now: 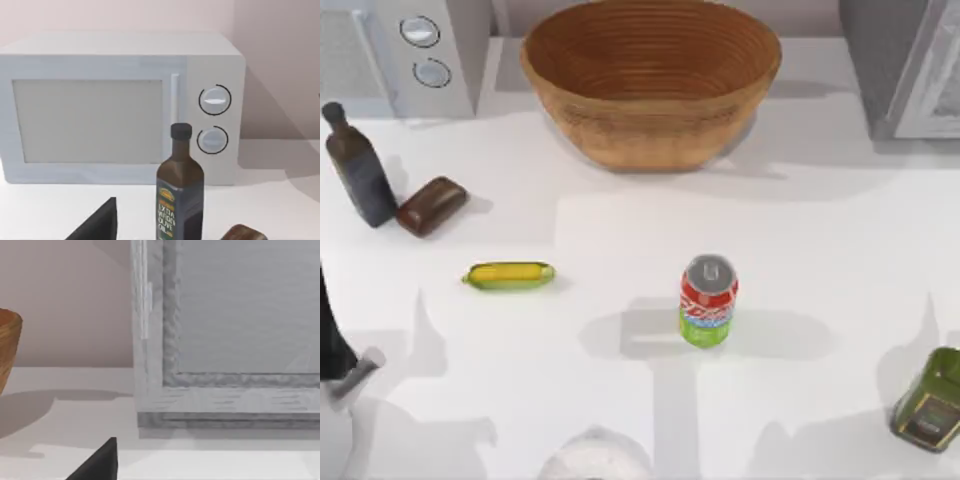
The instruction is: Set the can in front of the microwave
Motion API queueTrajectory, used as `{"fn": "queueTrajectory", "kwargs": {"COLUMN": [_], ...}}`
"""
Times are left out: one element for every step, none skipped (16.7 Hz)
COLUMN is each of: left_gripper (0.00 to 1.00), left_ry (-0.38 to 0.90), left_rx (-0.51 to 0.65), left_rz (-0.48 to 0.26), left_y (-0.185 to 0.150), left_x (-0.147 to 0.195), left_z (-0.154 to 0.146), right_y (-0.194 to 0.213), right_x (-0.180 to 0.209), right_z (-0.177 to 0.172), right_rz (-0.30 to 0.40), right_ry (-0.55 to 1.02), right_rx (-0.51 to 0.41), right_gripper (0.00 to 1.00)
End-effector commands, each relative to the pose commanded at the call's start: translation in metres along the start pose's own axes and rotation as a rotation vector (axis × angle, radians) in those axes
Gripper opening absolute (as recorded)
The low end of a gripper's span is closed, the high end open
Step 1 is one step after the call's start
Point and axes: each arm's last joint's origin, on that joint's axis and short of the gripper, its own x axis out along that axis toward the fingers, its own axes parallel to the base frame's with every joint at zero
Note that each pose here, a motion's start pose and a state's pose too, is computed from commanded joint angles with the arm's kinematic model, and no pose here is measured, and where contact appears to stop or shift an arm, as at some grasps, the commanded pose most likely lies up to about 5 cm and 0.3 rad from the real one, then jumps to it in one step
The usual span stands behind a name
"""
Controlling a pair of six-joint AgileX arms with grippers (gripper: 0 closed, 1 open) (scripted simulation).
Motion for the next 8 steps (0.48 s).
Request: {"fn": "queueTrajectory", "kwargs": {"left_gripper": [1.0, 1.0, 1.0, 1.0, 1.0, 1.0, 1.0, 1.0], "left_ry": [-0.021, -0.021, -0.014, 0.002, 0.026, 0.057, 0.096, 0.141], "left_rx": [0.0, 0.0, 0.0, 0.0, 0.0, 0.001, 0.002, 0.004], "left_rz": [-0.002, -0.002, -0.007, -0.017, -0.031, -0.05, -0.072, -0.096], "left_y": [0.0, 0.0, -0.001, -0.002, -0.003, -0.005, -0.007, -0.01], "left_x": [-0.001, -0.001, -0.001, -0.001, -0.001, 0.0, 0.001, 0.003], "left_z": [0.006, 0.006, 0.007, 0.011, 0.017, 0.024, 0.033, 0.044], "right_y": [0.0, 0.0, 0.0, 0.0, 0.0, 0.0, 0.0, 0.0], "right_x": [0.0, 0.0, 0.0, 0.0, 0.0, 0.0, 0.0, 0.0], "right_z": [0.0, 0.0, 0.0, 0.0, 0.0, 0.0, 0.0, 0.0], "right_rz": [0.0, 0.0, 0.0, 0.0, 0.0, 0.0, 0.0, 0.0], "right_ry": [0.0, 0.0, 0.0, 0.0, 0.0, 0.0, 0.0, 0.0], "right_rx": [0.0, 0.0, 0.0, 0.0, 0.0, 0.0, 0.0, 0.0], "right_gripper": [1.0, 1.0, 1.0, 1.0, 1.0, 1.0, 1.0, 1.0]}}
